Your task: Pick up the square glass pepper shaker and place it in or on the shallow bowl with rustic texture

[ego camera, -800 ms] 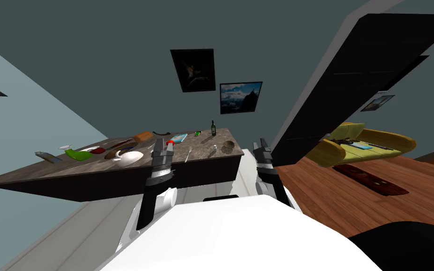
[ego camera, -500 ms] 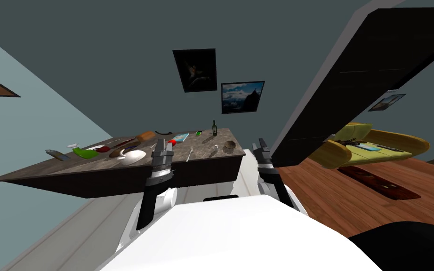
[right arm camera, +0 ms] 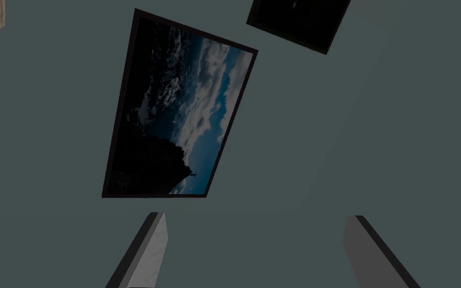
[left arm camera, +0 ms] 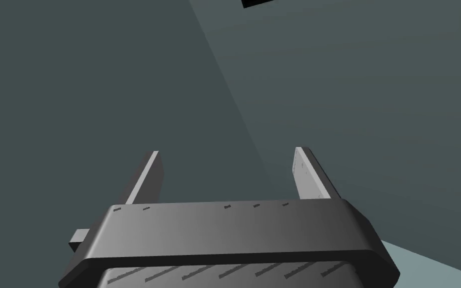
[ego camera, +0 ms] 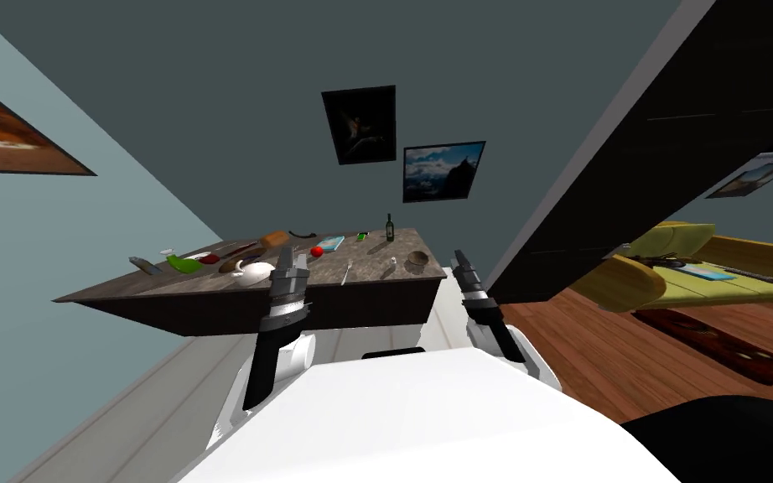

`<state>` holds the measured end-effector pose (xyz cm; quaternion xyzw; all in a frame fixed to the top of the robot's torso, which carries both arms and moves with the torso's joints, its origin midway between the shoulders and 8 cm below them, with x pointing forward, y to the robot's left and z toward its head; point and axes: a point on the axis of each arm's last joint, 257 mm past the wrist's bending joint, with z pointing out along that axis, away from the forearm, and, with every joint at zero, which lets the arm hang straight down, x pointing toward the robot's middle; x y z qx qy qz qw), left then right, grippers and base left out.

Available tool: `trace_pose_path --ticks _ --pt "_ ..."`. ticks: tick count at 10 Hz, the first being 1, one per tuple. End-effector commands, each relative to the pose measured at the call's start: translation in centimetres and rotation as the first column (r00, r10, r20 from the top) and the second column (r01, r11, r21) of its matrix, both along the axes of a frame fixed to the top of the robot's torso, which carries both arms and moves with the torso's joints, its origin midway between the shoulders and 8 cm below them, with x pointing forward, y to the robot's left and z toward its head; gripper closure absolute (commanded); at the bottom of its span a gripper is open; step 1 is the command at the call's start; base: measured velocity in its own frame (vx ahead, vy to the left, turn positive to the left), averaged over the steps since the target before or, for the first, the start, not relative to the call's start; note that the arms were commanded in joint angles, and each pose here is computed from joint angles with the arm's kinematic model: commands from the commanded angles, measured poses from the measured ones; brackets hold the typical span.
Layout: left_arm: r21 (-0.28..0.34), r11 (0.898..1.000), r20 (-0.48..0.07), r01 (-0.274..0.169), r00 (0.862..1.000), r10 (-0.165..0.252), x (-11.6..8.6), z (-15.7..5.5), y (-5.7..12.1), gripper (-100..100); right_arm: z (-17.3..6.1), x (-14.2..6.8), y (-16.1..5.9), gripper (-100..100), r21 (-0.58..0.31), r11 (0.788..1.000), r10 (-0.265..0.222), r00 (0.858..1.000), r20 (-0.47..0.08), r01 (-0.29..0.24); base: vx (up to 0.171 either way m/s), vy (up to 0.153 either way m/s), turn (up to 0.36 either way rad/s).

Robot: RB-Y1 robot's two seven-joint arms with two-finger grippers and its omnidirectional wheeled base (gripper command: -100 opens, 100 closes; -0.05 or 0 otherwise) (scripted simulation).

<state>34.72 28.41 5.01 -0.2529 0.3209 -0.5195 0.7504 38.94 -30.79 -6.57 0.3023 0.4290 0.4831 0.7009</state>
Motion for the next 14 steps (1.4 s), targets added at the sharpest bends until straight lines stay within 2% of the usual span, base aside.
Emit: trace_pose_path --ticks 1,3,5,8,11,14 --pt "0.000 1.000 0.000 0.000 1.000 0.000 0.0 0.0 0.0 0 -1.4 0.3 -0.8 -100 -0.070 0.997 -0.031 0.999 -0.039 0.028 0.005 0.104 0.136" --pt "0.000 1.000 0.000 0.000 1.000 0.000 0.0 0.0 0.0 0 -3.1 0.9 -2.1 -100 -0.153 0.986 -0.081 0.993 -0.082 0.067 0.000 0.096 0.155" --pt "0.000 1.000 0.000 0.000 1.000 0.000 0.0 0.0 0.0 0 -5.0 1.4 -3.7 -100 -0.236 0.966 -0.139 0.983 -0.123 0.107 0.011 0.088 0.168" --pt "0.000 1.000 0.000 0.000 1.000 0.000 0.0 0.0 0.0 0 -7.8 1.9 -6.4 -100 -0.361 0.919 -0.236 0.955 -0.180 0.159 0.015 0.113 0.172" --pt "0.000 1.000 0.000 0.000 1.000 0.000 0.0 0.0 0.0 0 -10.9 2.1 -9.5 -100 -0.486 0.853 -0.336 0.913 -0.229 0.192 0.018 0.118 0.195" --pt "0.000 1.000 0.000 0.000 1.000 0.000 0.0 0.0 0.0 0 -14.0 1.9 -13.0 -100 -0.609 0.768 -0.438 0.857 -0.272 0.199 0.029 0.121 0.165"
